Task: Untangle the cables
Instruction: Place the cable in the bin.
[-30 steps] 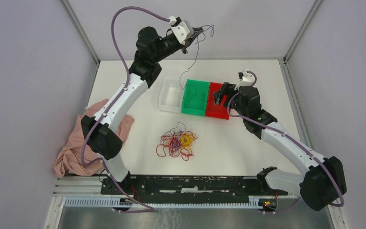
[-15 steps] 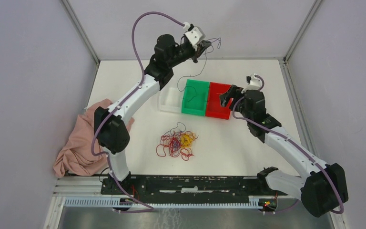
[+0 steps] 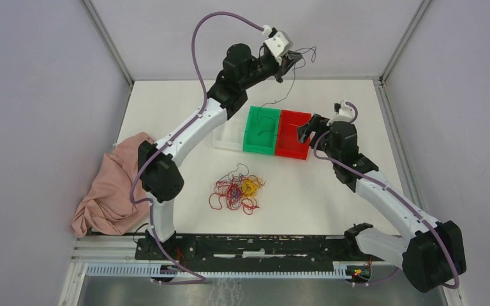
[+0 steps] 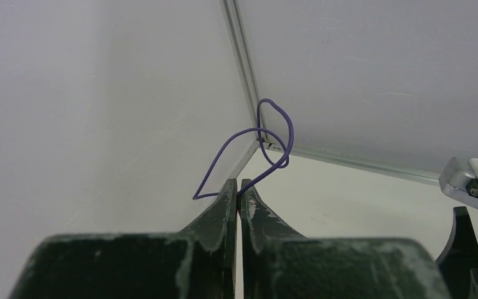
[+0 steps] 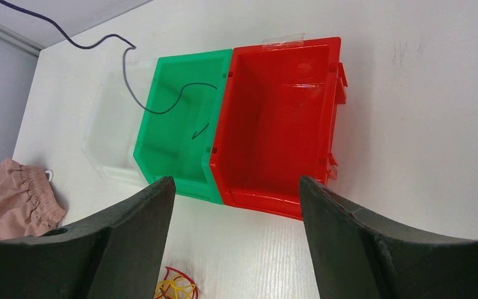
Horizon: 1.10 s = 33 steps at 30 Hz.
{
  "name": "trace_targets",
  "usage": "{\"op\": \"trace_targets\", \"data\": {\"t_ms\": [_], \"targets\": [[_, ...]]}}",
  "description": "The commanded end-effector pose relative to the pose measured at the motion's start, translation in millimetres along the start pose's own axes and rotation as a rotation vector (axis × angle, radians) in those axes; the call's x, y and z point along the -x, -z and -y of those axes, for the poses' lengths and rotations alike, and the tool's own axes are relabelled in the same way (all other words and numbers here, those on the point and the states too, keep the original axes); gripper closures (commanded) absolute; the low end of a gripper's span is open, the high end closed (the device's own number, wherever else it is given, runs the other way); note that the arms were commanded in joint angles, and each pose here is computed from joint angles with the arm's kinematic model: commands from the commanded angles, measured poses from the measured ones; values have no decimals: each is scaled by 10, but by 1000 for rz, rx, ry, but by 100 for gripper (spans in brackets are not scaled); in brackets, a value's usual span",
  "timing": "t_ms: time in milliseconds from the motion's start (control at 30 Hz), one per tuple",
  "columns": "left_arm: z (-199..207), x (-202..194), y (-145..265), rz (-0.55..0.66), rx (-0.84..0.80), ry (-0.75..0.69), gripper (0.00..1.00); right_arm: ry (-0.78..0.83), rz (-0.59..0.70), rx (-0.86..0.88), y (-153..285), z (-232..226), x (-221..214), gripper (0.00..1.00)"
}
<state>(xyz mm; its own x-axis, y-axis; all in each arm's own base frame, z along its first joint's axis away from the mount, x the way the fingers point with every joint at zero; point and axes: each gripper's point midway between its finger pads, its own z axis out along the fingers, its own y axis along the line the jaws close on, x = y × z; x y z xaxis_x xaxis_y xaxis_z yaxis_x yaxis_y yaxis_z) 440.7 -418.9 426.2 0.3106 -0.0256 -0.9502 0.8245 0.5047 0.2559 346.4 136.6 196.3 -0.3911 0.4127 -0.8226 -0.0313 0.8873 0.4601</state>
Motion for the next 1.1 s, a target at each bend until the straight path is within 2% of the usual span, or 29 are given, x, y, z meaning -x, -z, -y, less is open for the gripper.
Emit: {"op": "trace_targets", "data": {"t_ms": [0,267,433,567,733,1067], "targets": [[-102,-32,37,-11,68,44,97,-27,50,18,63,-35,146,21],[-186,-655,281,-140,124,69,97,-22,48,14,75,-10,155,20],[-344,-1215,553,-297,204,93,97,-23,48,8,58,11,156,21],[-281,-1634,805,-434,205,124,97,-22,40,1,35,38,129,21],[-227,-2053,1024,-596,198,72,97,-25,37,2,22,44,126,21],[-90,-2522,1032,-778,114,49,97,-34,32,-5,6,72,102,20]]}}
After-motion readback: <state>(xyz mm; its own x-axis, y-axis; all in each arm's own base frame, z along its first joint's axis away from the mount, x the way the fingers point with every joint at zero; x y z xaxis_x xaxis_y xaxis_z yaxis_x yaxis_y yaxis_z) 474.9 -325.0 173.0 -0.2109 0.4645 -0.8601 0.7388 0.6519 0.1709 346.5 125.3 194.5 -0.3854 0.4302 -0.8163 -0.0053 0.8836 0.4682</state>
